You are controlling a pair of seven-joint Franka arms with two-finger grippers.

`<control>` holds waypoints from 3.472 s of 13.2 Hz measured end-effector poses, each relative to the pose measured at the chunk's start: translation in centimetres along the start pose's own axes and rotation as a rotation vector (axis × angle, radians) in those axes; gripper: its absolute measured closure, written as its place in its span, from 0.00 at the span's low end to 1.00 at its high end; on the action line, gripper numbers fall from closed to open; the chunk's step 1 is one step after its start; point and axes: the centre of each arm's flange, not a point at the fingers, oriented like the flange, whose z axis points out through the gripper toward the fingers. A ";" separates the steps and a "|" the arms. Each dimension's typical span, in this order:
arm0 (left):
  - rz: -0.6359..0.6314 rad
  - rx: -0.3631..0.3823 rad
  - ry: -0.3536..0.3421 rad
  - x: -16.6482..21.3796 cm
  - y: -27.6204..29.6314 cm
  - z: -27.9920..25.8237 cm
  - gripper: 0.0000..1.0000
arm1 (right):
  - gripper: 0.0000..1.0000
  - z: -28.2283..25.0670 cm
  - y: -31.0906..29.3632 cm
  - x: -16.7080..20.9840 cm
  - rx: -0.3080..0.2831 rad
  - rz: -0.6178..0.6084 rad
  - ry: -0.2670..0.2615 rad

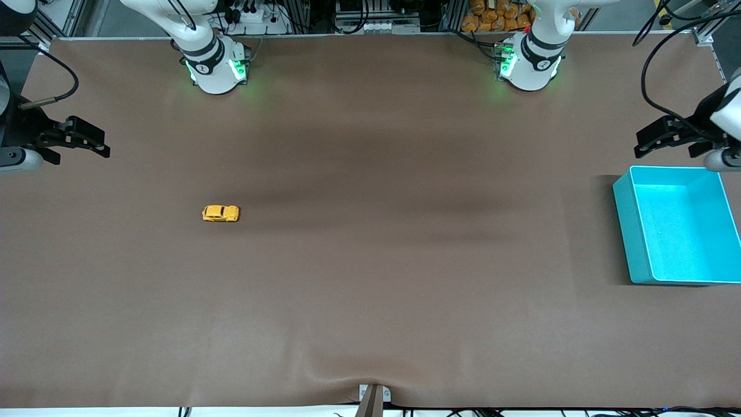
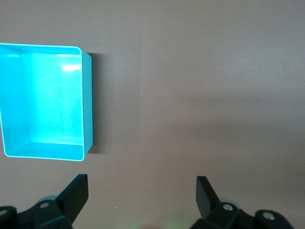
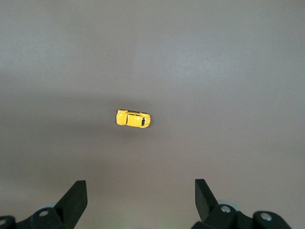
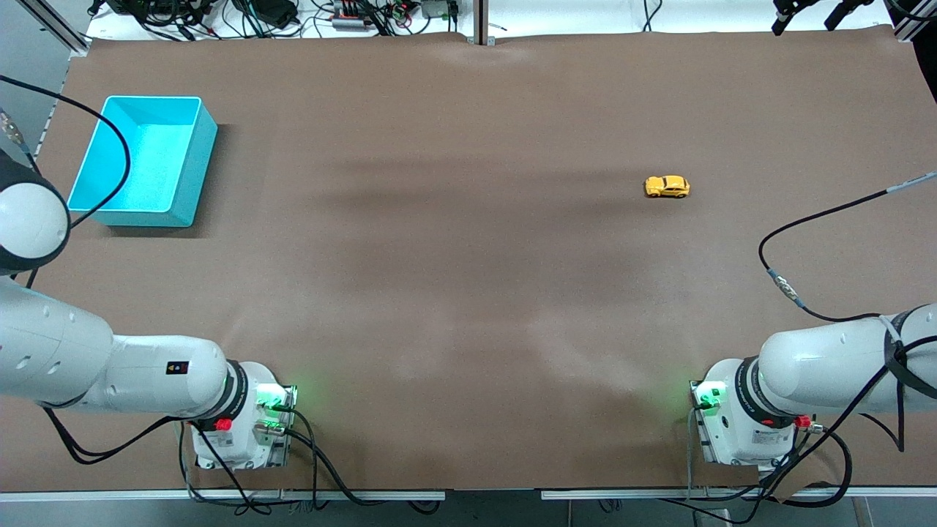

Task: Wind and store yellow beetle car
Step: 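Move the right gripper down toward the yellow beetle car, then close the right gripper on the yellow car's body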

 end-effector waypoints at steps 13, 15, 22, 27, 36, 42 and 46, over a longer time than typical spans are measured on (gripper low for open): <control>-0.046 0.054 -0.030 -1.1 3.1 -0.2 0.00 | 0.00 21.1 -1.9 0.8 -0.087 -0.254 -0.005; -0.051 0.054 -0.031 -1.0 2.8 -0.1 0.00 | 0.00 23.6 -2.6 1.1 -0.083 -0.360 -0.023; -0.059 0.054 -0.046 0.2 2.4 1.7 0.00 | 0.00 33.9 -1.5 2.7 -0.025 -0.788 -0.107; -0.060 0.054 -0.045 0.4 2.3 1.9 0.00 | 0.00 36.1 -3.4 3.6 -0.029 -1.119 -0.076; -0.084 0.051 -0.039 1.2 0.9 2.5 0.00 | 0.12 40.0 -8.1 2.5 -0.057 -1.369 -0.126; -0.085 0.051 -0.039 1.2 0.8 2.5 0.00 | 0.38 41.0 -7.5 1.7 -0.059 -1.372 -0.118; -0.085 0.051 -0.039 1.2 0.8 2.5 0.00 | 0.61 40.9 -6.9 1.7 -0.060 -1.361 -0.116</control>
